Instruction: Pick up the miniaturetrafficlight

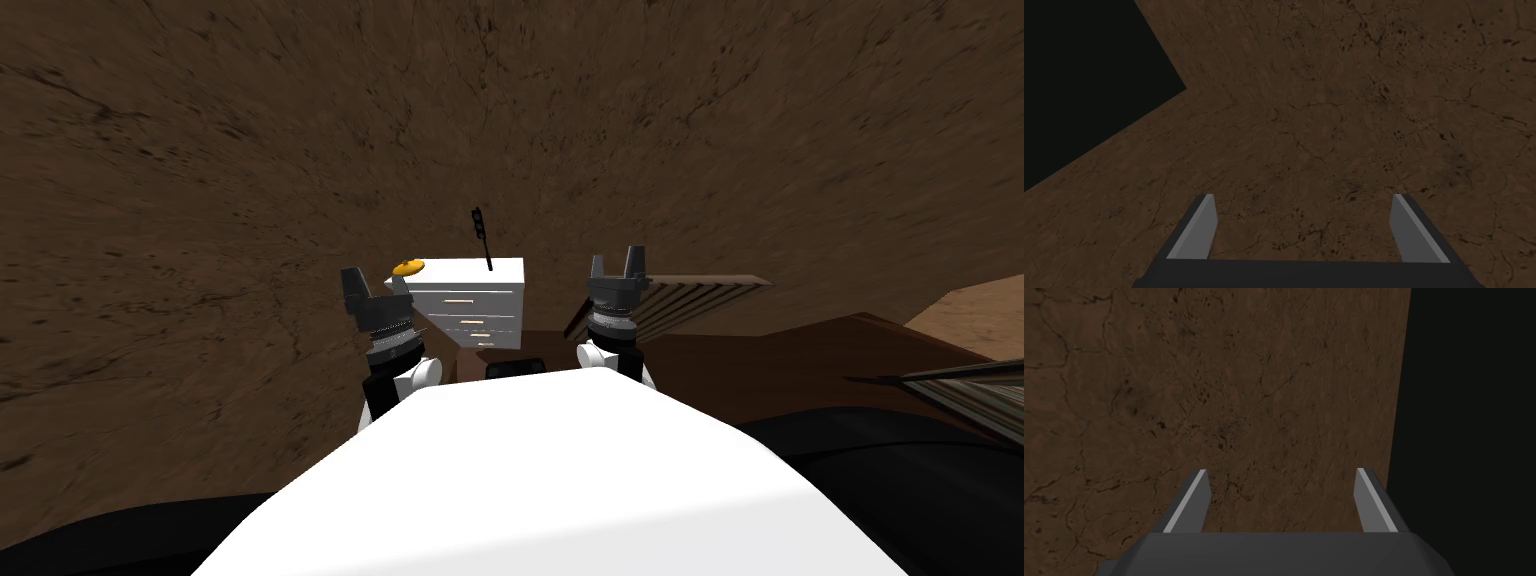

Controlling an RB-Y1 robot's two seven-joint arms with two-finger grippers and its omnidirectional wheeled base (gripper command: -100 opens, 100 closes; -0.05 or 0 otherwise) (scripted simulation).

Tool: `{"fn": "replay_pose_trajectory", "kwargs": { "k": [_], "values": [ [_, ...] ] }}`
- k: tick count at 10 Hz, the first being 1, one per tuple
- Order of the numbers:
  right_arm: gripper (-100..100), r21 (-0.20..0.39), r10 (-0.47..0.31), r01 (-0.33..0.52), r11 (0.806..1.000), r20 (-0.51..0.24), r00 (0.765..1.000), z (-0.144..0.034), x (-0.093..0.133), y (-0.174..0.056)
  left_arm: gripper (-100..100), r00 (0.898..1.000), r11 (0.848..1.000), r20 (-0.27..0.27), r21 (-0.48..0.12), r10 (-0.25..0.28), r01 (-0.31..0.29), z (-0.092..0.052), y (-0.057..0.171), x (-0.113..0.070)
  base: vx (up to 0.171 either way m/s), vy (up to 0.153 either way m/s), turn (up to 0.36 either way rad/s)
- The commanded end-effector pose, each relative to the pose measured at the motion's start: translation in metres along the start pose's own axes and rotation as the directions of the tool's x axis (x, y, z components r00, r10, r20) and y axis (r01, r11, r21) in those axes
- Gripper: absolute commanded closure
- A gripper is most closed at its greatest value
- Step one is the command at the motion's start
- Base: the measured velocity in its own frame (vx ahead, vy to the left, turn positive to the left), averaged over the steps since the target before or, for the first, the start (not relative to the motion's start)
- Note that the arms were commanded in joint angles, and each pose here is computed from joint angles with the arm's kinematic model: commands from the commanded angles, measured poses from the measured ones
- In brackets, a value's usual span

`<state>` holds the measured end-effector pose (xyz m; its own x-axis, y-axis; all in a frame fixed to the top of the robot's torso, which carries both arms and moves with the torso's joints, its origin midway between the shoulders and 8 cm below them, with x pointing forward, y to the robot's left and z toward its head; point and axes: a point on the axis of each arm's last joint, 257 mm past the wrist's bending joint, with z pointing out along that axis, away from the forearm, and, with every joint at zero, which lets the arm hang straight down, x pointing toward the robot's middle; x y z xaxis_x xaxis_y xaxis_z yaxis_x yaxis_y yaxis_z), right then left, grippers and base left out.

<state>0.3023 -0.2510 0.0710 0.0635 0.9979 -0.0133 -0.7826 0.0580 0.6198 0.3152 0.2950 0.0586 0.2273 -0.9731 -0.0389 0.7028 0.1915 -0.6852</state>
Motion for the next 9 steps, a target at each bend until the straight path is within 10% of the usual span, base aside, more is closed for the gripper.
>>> {"fn": "replay_pose_trajectory", "kwargs": {
  "k": [1, 9],
  "values": [
    [0, 0.0, 0.0, 0.0, 1.0, 0.0, 1.0, 0.0, 0.0, 0.0, -100, 1.0, 1.0, -0.027, -0.006, 0.011, -0.011, 0.0, 0.002, 0.003, 0.001, -0.011, -0.016],
    [0, 0.0, 0.0, 0.0, 1.0, 0.0, 1.0, 0.0, 0.0, 0.0, -100, 0.967, 0.988, -0.234, -0.086, 0.101, -0.124, -0.006, 0.033, 0.018, 0.008, -0.056, -0.039]
  ]
}}
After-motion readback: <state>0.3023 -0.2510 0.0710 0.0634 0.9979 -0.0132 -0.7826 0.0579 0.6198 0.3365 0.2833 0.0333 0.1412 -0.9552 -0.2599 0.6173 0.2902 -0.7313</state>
